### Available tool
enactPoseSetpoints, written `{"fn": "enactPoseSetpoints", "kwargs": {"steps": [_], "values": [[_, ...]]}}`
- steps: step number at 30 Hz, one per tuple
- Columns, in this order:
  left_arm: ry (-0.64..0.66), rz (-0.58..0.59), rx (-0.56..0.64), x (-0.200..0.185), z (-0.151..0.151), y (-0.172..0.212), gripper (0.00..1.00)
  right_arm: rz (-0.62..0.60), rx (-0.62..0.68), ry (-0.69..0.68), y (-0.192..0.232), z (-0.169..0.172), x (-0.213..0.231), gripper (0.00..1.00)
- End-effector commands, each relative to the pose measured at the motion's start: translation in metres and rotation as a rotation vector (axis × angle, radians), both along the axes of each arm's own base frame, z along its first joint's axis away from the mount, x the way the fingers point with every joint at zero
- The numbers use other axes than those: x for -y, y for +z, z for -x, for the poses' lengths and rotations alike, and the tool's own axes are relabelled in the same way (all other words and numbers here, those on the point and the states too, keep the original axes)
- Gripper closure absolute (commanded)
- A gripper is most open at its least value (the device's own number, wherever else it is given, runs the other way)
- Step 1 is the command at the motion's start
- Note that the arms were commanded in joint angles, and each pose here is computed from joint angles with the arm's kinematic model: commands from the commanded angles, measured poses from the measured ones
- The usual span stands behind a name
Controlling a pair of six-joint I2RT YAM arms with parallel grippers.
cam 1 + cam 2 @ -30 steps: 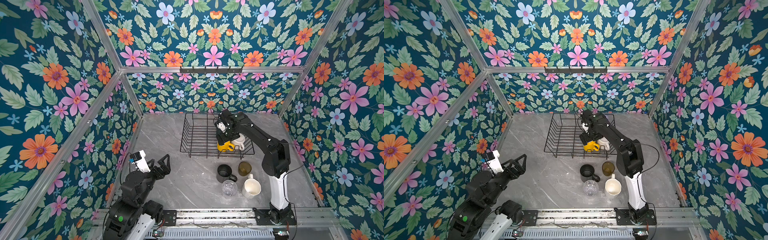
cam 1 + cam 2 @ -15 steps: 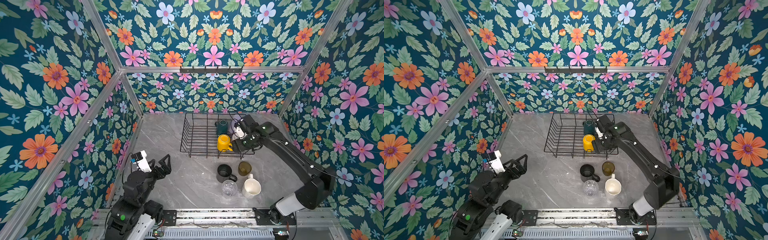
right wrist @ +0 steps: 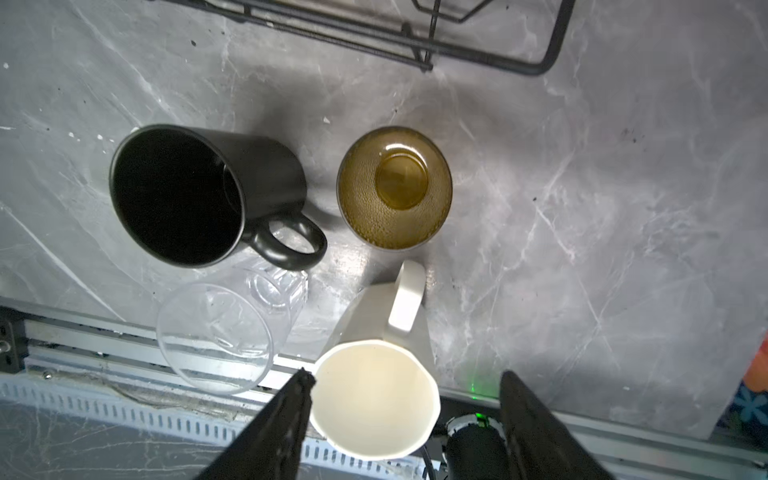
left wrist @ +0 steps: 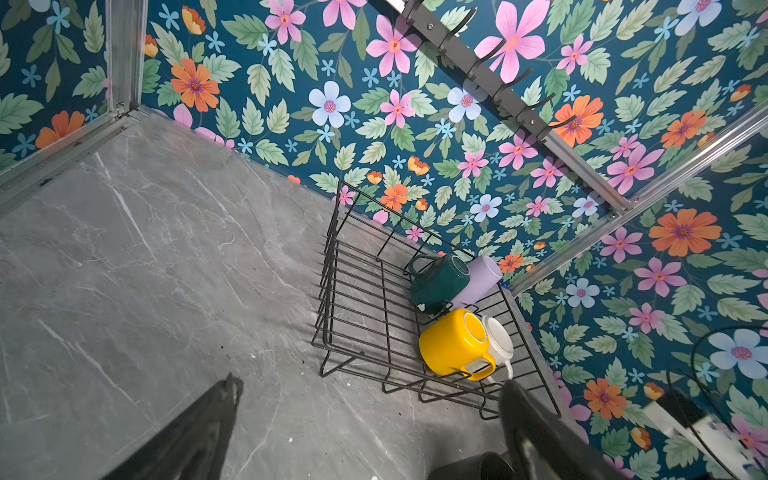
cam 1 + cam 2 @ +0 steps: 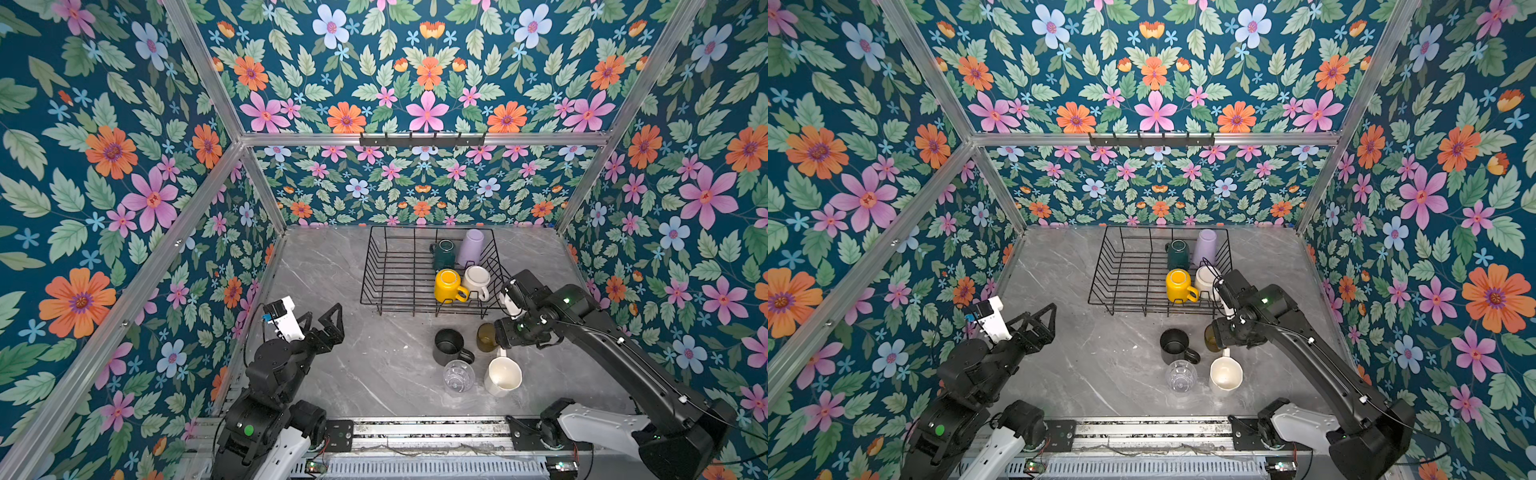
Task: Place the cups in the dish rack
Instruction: 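Open the right gripper and lift it off the yellow mug, then reach the right gripper down over the white mug on the table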
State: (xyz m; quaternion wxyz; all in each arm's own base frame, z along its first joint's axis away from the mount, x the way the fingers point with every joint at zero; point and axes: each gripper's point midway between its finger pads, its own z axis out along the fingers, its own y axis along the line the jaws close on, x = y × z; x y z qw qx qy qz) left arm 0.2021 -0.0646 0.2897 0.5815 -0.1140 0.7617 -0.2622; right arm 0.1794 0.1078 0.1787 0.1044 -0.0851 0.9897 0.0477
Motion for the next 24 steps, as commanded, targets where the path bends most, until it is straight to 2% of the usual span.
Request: {"fn": "enactPoseSetpoints", "kwargs": {"steps": [1, 10, 24], "values": [[-0.023, -0.013, 0.032, 0.004, -0.002, 0.008, 0.00, 0.020, -0.055, -0.069, -0.007, 0.018, 0.009, 0.30], [-0.045, -0.013, 0.038, 0.010, -0.005, 0.007, 0.00, 0.029, -0.120, -0.155, -0.031, 0.057, 0.025, 0.36], [-0.055, -0.028, 0.031, 0.011, -0.004, 0.004, 0.00, 0.083, -0.139, -0.181, -0.049, 0.051, 0.022, 0.42]]}}
